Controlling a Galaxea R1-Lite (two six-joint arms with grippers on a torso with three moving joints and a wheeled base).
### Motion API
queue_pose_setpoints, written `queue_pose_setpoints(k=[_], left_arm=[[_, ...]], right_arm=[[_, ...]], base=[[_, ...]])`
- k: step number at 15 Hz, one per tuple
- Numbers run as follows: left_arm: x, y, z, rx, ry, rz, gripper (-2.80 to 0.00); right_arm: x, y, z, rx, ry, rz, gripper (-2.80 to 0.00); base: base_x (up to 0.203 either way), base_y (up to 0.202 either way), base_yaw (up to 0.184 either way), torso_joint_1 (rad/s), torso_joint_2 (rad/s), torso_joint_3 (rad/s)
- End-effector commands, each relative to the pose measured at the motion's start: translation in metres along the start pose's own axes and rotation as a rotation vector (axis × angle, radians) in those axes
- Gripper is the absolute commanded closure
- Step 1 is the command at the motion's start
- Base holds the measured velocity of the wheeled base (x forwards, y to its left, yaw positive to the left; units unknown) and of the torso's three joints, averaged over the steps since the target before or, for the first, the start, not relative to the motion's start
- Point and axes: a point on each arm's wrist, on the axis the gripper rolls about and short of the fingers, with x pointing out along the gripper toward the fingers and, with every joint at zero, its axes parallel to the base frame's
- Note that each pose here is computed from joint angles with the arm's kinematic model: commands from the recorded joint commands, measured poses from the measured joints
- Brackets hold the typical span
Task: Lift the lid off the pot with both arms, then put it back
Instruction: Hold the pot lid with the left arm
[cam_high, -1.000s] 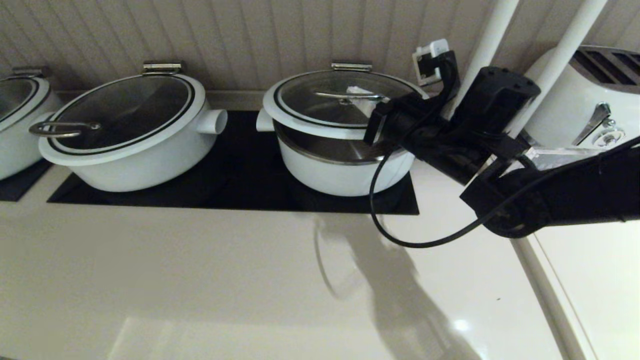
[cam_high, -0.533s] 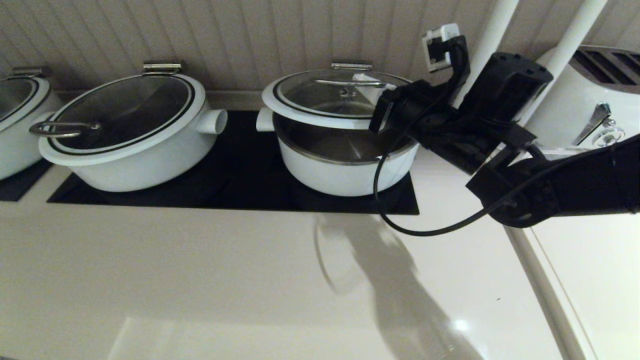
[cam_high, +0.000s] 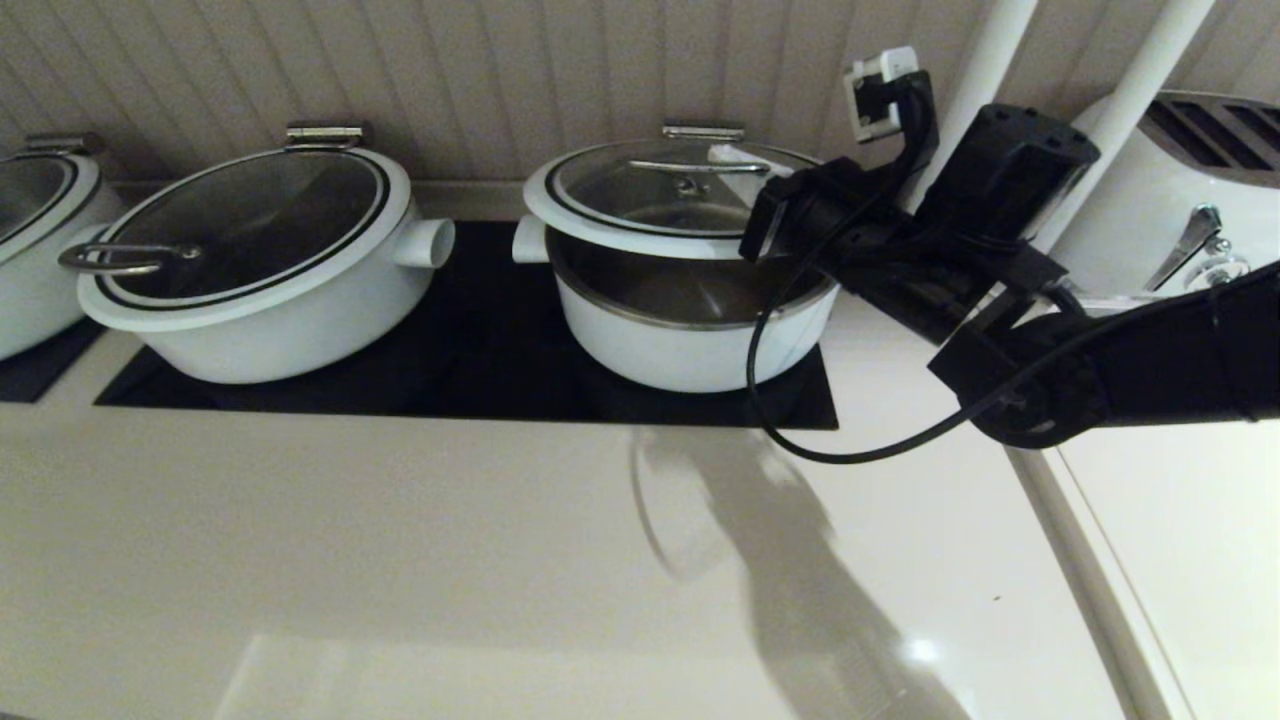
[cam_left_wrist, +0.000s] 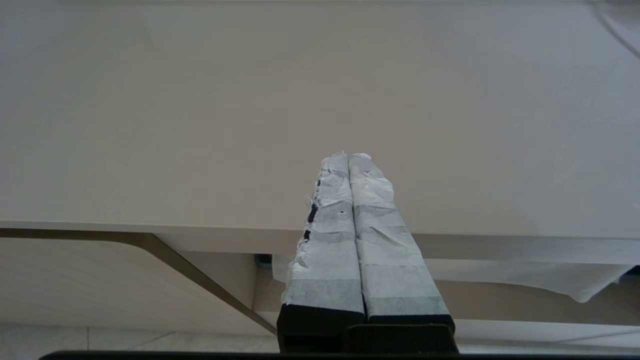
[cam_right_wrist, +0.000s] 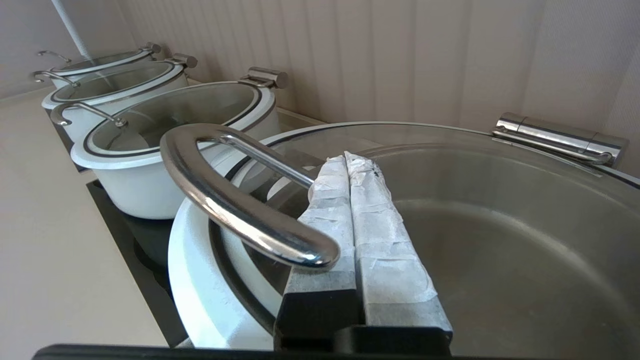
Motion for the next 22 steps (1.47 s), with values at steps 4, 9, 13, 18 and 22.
queue_pose_setpoints(k=[4,9,13,18,22], left_arm=[[0.000,0.000,0.000,0.001,-0.001,0.000,0.00],[0.000,0.000,0.000,0.020,0.002,-0.003,0.00],[-0.001,-0.001,0.004,0.095,-0.016,-0.036,0.00],[-0.005,-0.002,0.037,0.086,-0.062,-0.100,0.00],[0.019,-0.003,0.080,0.086,-0.027,-0.161,0.00]], right_arm=[[0.001,0.000,-0.001,-0.001,-0.004,0.002,0.00],[0.001,-0.002,-0.001,-0.001,-0.004,-0.001,0.00],[0.002,-0.002,-0.002,-0.002,-0.005,-0.002,0.00],[0.003,-0.002,-0.001,-0.002,-0.008,-0.002,0.00],[0.003,-0.002,0.000,-0.004,-0.014,-0.001,0.00]], base=[[0.000,0.000,0.000,0.000,0.00,0.000],[0.000,0.000,0.000,0.000,0.00,0.000],[0.000,0.000,0.000,0.000,0.00,0.000],[0.000,0.000,0.000,0.000,0.00,0.000],[0.000,0.000,0.000,0.000,0.00,0.000]])
